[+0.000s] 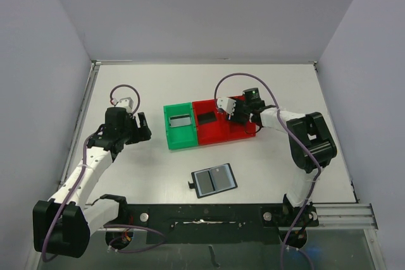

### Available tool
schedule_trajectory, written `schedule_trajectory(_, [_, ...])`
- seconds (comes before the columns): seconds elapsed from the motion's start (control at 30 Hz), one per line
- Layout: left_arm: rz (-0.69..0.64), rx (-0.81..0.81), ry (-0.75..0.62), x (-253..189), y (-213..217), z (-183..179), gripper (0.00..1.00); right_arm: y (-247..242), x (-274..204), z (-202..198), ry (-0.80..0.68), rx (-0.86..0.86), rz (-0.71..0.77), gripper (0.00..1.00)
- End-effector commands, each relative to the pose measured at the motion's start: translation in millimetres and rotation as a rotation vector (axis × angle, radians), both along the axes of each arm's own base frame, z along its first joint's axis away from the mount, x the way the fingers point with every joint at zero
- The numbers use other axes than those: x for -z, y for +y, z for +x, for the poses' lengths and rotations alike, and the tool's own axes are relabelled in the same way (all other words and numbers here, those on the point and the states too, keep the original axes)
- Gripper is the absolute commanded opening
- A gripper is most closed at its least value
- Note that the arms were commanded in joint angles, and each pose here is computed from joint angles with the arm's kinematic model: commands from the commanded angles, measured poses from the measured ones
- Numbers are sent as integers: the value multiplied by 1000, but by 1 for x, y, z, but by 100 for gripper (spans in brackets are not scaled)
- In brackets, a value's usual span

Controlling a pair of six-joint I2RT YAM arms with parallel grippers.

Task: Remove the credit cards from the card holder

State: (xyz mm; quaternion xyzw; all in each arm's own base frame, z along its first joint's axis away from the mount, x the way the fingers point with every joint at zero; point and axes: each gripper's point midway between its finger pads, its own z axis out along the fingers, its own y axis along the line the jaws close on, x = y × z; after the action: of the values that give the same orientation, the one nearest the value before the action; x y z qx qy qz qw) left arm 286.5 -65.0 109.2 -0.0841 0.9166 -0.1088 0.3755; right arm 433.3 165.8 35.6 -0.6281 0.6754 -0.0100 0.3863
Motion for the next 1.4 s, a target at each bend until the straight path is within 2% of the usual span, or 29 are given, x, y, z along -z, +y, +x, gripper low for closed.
schedule_trajectory(0.0, [-11, 24, -83, -27, -3, 16, 73, 5, -26, 18, -69, 5, 33, 47])
schedule_trajectory(0.3, [-18, 33, -84, -28, -5, 16, 73, 10, -54, 17, -106, 13, 103, 58])
schedule_trajectory(0.47, [-14, 26, -135, -40, -3, 15, 73, 14, -98, 18, -201, 51, 268, 69])
schedule_trajectory(0.67, [-17, 21, -170, -48, -2, 14, 74, 7, -139, 10, -272, 112, 362, 73])
schedule_trajectory(0.77, [-19, 24, -184, -52, -2, 13, 74, -3, -185, 3, -341, 241, 519, 75])
schedule_trajectory(0.83, [-32, 20, -199, -56, -3, 12, 74, -20, -209, -1, -306, 444, 665, 77])
schedule_trajectory(0.9, [-44, 20, -215, -59, -4, 10, 74, -40, -220, -10, -239, 641, 767, 79])
schedule_trajectory(0.97, [-48, 13, -223, -61, -3, 10, 76, -52, -219, -25, -129, 758, 858, 84])
schedule_trajectory(1.0, [-53, 15, -225, -62, -4, 10, 76, -57, -211, -34, -68, 808, 904, 89])
schedule_trajectory(1.03, [-63, 22, -230, -63, -7, 10, 76, -63, -201, -44, -13, 845, 949, 99])
schedule_trajectory(1.13, [-187, 90, -228, -65, -31, 6, 76, -90, -158, -65, 205, 1044, 1107, 98])
schedule_trajectory(1.2, [-286, 131, -204, -65, -55, -2, 76, -85, -134, -83, 420, 1025, 1182, 98])
schedule_trajectory(1.27, [-331, 173, -190, -69, -80, -13, 76, -83, -109, -103, 603, 1091, 1203, 98])
schedule_trajectory(1.37, [-380, 244, -179, -77, -124, -37, 76, -72, -90, -127, 673, 1161, 1205, 98])
